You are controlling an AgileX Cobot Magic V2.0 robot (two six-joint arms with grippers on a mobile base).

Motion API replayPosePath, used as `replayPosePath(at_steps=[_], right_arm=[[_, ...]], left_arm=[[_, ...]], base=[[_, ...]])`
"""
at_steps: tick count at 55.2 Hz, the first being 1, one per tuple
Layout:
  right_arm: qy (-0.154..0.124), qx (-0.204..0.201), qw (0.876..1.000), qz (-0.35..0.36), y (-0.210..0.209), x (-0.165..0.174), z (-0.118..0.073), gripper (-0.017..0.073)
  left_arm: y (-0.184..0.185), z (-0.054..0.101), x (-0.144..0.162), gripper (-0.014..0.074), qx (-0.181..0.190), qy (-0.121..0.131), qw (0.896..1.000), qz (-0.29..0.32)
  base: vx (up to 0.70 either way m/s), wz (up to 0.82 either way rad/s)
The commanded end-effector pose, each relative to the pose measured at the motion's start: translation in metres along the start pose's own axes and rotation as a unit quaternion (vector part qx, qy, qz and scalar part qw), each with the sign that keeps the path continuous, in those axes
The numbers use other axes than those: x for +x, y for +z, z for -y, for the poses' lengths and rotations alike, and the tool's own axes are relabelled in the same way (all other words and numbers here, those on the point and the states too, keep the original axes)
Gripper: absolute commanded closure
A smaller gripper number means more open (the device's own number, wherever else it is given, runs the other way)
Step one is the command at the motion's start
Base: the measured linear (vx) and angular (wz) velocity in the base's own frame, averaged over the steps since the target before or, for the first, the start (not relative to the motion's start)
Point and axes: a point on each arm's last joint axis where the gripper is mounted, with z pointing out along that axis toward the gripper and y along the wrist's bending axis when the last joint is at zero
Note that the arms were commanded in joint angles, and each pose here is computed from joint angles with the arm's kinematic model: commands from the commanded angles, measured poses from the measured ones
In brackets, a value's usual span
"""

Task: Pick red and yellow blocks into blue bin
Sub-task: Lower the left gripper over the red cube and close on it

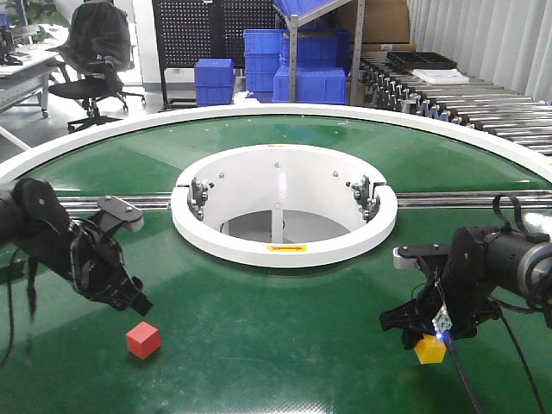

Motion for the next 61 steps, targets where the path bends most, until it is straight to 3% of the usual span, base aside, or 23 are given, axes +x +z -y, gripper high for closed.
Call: replayPosePath(at_steps=[1, 9, 14, 20, 52, 57, 61], right_arm=[[-0.005, 0.005, 0.998, 0.069, -0.036, -0.016, 0.002, 0.0569], [-0.005, 0.005, 0.997, 0.071, -0.035, -0.016, 0.002, 0.0569], [-0.005, 0.005, 0.997, 0.072, -0.035, -0.016, 0.002, 0.0569], [-0.005, 0.005, 0.997, 0.072, -0.035, -0.016, 0.002, 0.0569], [-0.005, 0.005, 0.997, 0.072, -0.035, -0.016, 0.002, 0.0569], [-0.005, 0.005, 0.997, 0.072, -0.035, -0.016, 0.002, 0.0569], [-0.005, 0.005, 0.997, 0.072, -0.035, -0.016, 0.002, 0.0569]], left_arm=[[-0.029, 0.000, -0.019, 0.0019, -0.024, 0.005, 0.998, 0.063], [-0.013, -0.005, -0.017, 0.0019, -0.029, -0.005, 0.998, 0.061], [-0.004, -0.008, -0.016, 0.0019, -0.031, -0.029, 0.997, 0.062], [0.007, -0.010, -0.013, 0.0019, -0.029, -0.038, 0.997, 0.057], [0.050, -0.008, 0.001, 0.0020, 0.003, -0.044, 0.999, 0.009], [0.058, -0.005, 0.002, 0.0053, 0.009, -0.043, 0.999, 0.001], [0.062, -0.003, 0.002, 0.0136, 0.012, -0.041, 0.999, -0.002]], base=[[0.00, 0.00], [0.00, 0.00], [0.00, 0.00], [0.00, 0.00], [0.00, 0.00], [0.00, 0.00], [0.00, 0.00]])
